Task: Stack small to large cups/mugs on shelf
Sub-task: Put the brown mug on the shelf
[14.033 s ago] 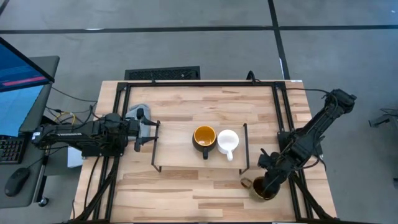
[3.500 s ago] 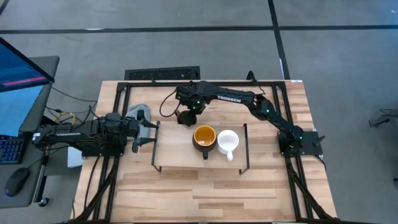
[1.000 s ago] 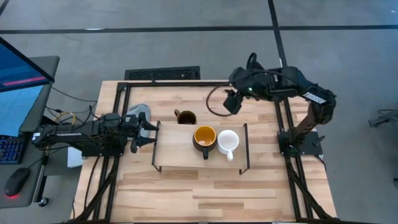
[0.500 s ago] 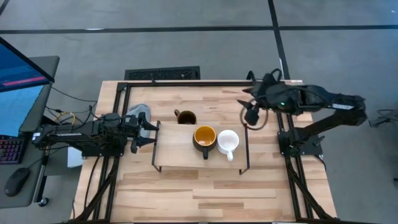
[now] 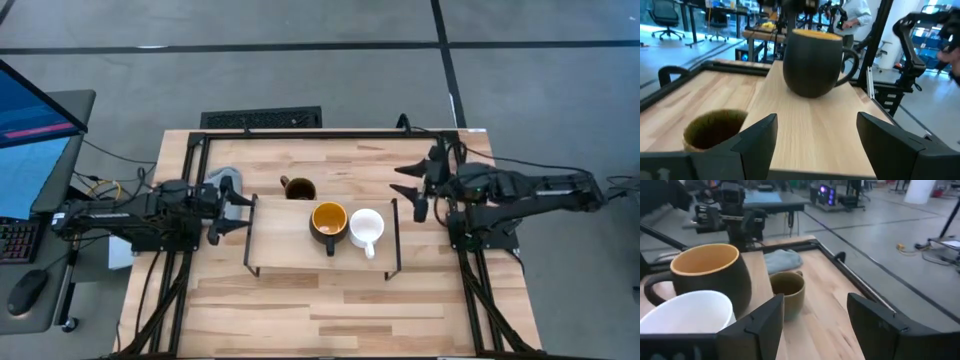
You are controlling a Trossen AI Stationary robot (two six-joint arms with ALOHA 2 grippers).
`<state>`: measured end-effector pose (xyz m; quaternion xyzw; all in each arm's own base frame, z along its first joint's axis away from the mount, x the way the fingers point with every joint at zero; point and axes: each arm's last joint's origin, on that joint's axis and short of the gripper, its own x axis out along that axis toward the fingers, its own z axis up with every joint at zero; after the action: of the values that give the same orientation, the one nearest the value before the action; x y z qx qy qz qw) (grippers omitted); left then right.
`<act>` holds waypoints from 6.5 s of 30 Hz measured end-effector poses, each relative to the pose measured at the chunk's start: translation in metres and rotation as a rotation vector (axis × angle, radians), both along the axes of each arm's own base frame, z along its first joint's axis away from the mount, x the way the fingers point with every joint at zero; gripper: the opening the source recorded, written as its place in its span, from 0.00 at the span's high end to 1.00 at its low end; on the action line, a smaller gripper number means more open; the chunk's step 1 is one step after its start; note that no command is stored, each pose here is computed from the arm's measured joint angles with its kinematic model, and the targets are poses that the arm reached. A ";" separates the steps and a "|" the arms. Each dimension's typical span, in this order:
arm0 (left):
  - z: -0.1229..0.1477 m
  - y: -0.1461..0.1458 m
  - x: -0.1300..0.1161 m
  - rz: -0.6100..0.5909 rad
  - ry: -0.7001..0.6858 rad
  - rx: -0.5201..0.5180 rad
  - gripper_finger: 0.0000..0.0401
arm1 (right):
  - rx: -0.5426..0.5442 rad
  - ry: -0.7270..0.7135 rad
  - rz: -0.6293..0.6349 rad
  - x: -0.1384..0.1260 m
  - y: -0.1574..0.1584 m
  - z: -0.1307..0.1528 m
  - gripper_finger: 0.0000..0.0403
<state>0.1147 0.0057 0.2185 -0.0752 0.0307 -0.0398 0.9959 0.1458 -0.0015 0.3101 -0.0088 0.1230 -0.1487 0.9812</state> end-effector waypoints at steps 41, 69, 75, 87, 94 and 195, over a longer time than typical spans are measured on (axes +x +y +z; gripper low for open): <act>0.090 0.145 0.088 -0.006 0.958 0.256 0.34 | 0.050 -0.095 0.036 -0.007 0.001 -0.082 0.41; 0.038 0.165 0.134 0.209 1.289 0.330 0.34 | 0.043 -0.037 0.034 -0.008 0.001 -0.087 0.41; 0.039 0.156 0.145 0.164 1.261 0.450 0.34 | -0.043 0.011 0.047 -0.009 0.000 -0.089 0.41; 0.040 0.125 0.164 0.028 1.217 0.582 0.34 | -0.090 0.038 0.000 -0.009 -0.008 -0.090 0.41; 0.040 0.113 0.168 -0.013 1.210 0.607 0.34 | 0.041 -0.005 -0.037 -0.009 -0.009 -0.090 0.41; -0.001 0.122 0.199 -0.212 1.219 0.853 0.34 | 0.076 0.003 -0.103 -0.011 -0.010 -0.092 0.41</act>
<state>0.3137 0.1277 0.2175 0.3117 0.5968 -0.0715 0.7359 0.1351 -0.0117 0.2179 0.0346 0.1305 -0.1942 0.9716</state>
